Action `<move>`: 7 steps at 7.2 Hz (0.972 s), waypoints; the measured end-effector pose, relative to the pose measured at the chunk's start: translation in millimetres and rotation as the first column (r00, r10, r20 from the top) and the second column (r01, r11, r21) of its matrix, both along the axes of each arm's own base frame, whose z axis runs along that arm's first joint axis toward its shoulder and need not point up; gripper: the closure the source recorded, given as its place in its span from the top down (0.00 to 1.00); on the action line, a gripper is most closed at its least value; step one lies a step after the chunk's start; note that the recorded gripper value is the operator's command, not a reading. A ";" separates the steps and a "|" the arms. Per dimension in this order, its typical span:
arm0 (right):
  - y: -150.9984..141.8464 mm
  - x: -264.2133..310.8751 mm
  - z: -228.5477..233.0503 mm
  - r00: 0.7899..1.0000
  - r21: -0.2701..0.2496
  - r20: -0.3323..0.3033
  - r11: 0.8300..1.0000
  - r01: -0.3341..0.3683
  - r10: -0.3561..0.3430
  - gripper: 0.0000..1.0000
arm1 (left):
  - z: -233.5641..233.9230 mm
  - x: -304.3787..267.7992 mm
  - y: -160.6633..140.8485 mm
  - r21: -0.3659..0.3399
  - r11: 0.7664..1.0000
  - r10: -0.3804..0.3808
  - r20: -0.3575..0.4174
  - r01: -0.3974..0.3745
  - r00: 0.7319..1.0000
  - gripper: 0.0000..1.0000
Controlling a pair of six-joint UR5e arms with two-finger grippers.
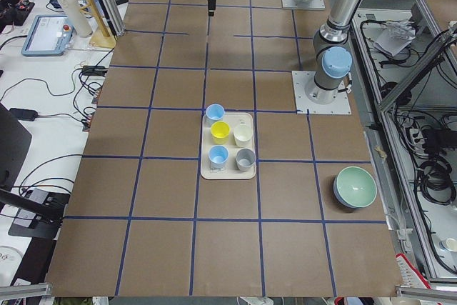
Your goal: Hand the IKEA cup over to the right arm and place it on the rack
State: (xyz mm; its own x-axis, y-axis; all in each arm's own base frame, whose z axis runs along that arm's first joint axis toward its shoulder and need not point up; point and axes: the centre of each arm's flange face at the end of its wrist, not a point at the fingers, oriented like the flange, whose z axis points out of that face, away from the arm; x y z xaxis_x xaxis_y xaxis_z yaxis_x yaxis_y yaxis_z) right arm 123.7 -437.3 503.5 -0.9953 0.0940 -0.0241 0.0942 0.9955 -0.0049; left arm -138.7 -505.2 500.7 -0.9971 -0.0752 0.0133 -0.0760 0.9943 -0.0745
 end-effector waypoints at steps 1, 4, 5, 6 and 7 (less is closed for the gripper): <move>1.2 5.8 -6.7 1.000 0.006 -0.007 1.000 -0.007 0.007 1.00 | -0.3 0.0 0.0 0.001 1.000 0.000 0.000 0.000 1.000 1.00; 2.6 8.3 -15.7 1.000 0.008 -0.013 1.000 -0.020 0.020 1.00 | -0.6 0.0 0.1 0.001 1.000 0.000 0.000 0.000 1.000 1.00; 2.6 6.6 -15.2 1.000 0.006 -0.015 1.000 -0.021 0.021 1.00 | -0.6 0.0 0.1 0.001 1.000 0.000 0.000 0.000 1.000 1.00; 2.6 4.9 -15.3 1.000 0.006 -0.015 1.000 -0.022 0.022 1.00 | -0.6 0.0 0.1 0.001 1.000 0.000 0.000 0.000 1.000 1.00; 2.8 4.6 -15.1 1.000 0.005 -0.016 1.000 -0.023 0.024 1.00 | -0.6 0.0 0.1 0.001 1.000 0.000 0.000 0.000 1.000 1.00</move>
